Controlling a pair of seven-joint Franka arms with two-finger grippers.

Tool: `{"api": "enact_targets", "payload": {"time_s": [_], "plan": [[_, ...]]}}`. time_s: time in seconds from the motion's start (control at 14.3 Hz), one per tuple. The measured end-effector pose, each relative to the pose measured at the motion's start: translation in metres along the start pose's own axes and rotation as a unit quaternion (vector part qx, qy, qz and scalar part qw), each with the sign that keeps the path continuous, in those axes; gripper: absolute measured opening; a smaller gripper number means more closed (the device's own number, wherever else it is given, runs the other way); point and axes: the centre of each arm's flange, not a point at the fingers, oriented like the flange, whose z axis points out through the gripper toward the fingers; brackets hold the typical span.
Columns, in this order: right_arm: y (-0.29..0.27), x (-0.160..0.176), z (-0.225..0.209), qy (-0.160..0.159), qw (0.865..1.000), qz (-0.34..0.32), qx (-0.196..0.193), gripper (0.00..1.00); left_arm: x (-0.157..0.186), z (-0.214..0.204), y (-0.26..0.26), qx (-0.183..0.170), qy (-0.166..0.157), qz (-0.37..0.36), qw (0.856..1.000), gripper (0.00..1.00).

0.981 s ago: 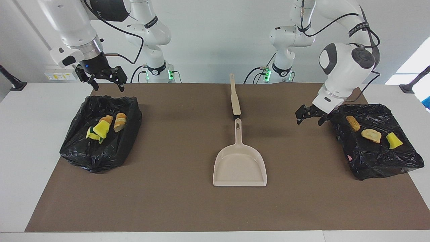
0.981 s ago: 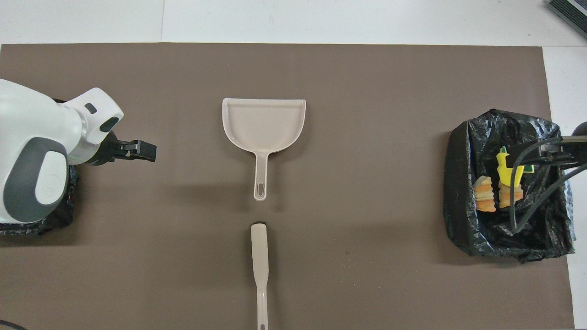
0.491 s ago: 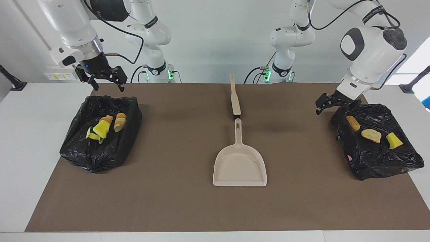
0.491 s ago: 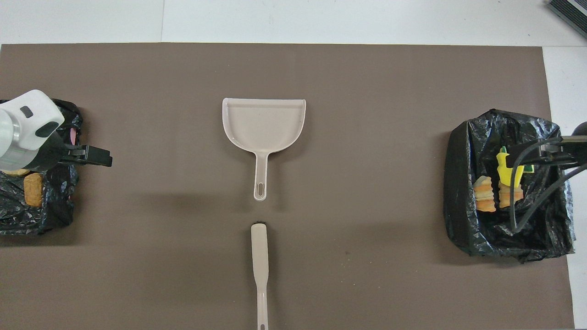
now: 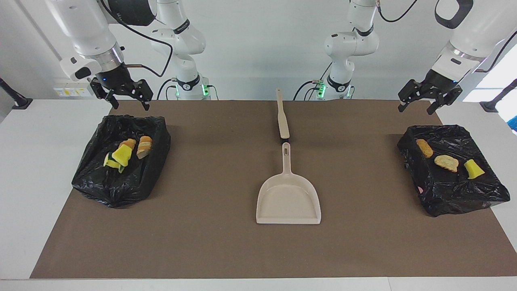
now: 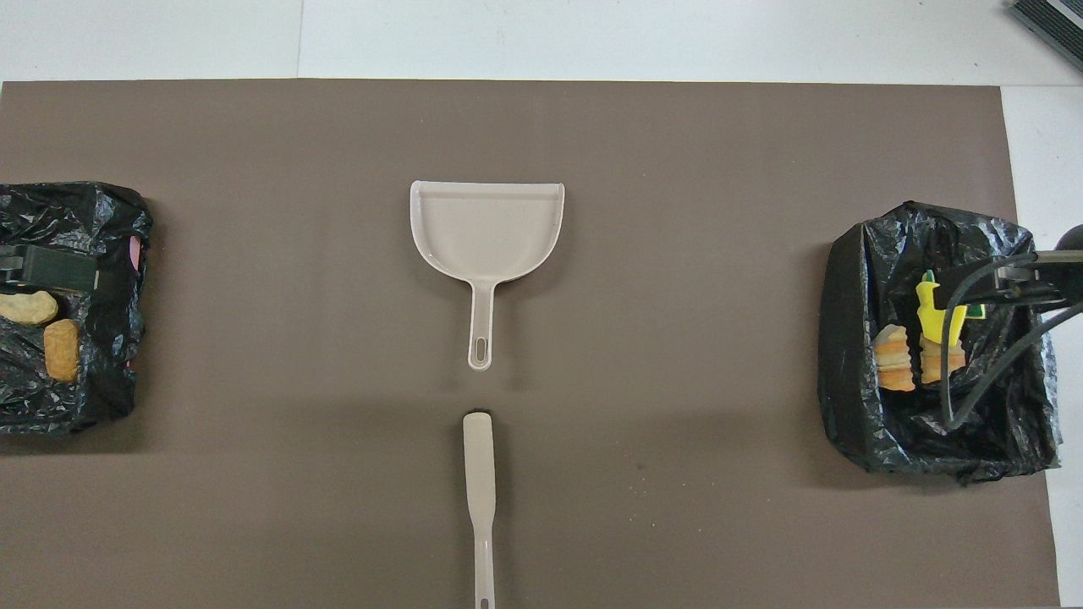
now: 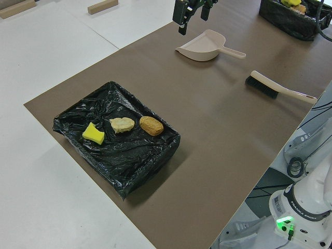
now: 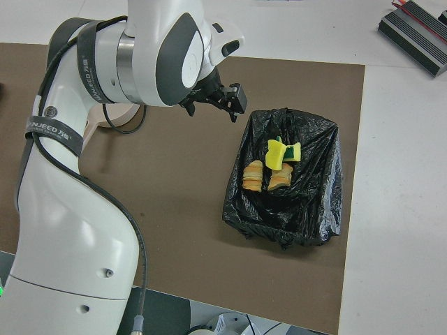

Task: Sweep and dump trash in bin

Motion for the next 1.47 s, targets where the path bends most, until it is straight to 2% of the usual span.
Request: {"api": "enact_targets", "payload": {"time_s": [0.35, 0.56, 1.19, 1.47], "plan": [[0.000, 0.000, 0.000, 0.000, 1.000, 0.000, 0.000, 1.00, -0.015, -0.039, 0.005, 0.035, 0.003, 0.006, 0.999, 1.00], [0.000, 0.000, 0.000, 0.000, 1.000, 0.000, 0.000, 1.00, -0.021, -0.048, 0.012, 0.037, 0.012, 0.006, 0.999, 1.00], [0.000, 0.000, 0.000, 0.000, 1.000, 0.000, 0.000, 1.00, -0.023, -0.047, 0.017, 0.037, 0.012, -0.006, 0.999, 1.00], [0.000, 0.000, 0.000, 0.000, 1.000, 0.000, 0.000, 1.00, -0.022, -0.042, 0.039, 0.037, 0.010, -0.019, 0.999, 1.00]]}}
